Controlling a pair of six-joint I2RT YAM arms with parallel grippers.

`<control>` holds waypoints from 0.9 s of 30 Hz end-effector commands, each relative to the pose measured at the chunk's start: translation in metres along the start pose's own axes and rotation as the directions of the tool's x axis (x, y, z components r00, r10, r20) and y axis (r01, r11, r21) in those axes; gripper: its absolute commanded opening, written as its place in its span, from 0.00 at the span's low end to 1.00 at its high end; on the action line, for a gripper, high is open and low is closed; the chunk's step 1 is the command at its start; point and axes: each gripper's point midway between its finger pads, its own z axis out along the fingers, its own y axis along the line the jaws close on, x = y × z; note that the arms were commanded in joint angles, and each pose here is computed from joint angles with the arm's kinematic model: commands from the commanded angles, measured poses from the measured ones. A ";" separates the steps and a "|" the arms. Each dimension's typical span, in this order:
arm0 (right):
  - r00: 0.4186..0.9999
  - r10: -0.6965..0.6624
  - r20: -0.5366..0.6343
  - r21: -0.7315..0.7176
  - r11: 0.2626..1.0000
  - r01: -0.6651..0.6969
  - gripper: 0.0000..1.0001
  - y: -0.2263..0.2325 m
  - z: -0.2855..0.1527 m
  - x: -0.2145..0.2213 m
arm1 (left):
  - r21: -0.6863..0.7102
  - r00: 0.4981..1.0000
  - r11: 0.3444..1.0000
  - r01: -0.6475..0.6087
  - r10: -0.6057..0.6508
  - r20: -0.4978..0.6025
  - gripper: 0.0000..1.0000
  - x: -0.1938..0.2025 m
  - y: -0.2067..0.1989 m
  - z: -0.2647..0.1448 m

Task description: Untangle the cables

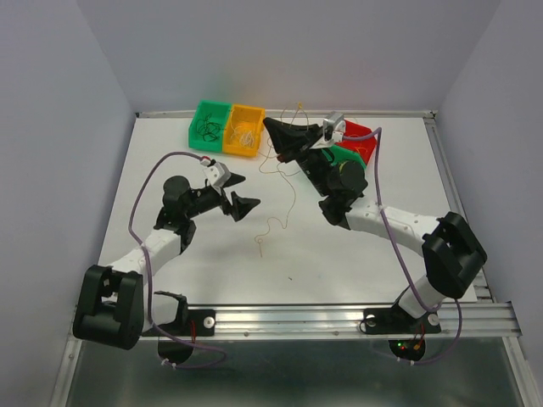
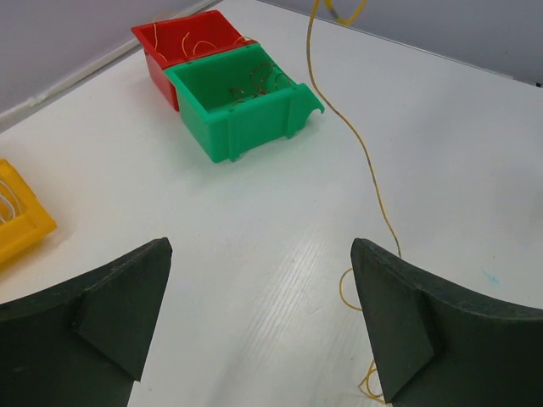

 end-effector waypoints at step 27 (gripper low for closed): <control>0.997 0.078 -0.004 0.045 0.996 -0.077 0.01 -0.004 -0.014 0.004 | -0.153 0.917 0.955 -0.253 0.287 0.277 0.99 -0.103 -0.023 -0.041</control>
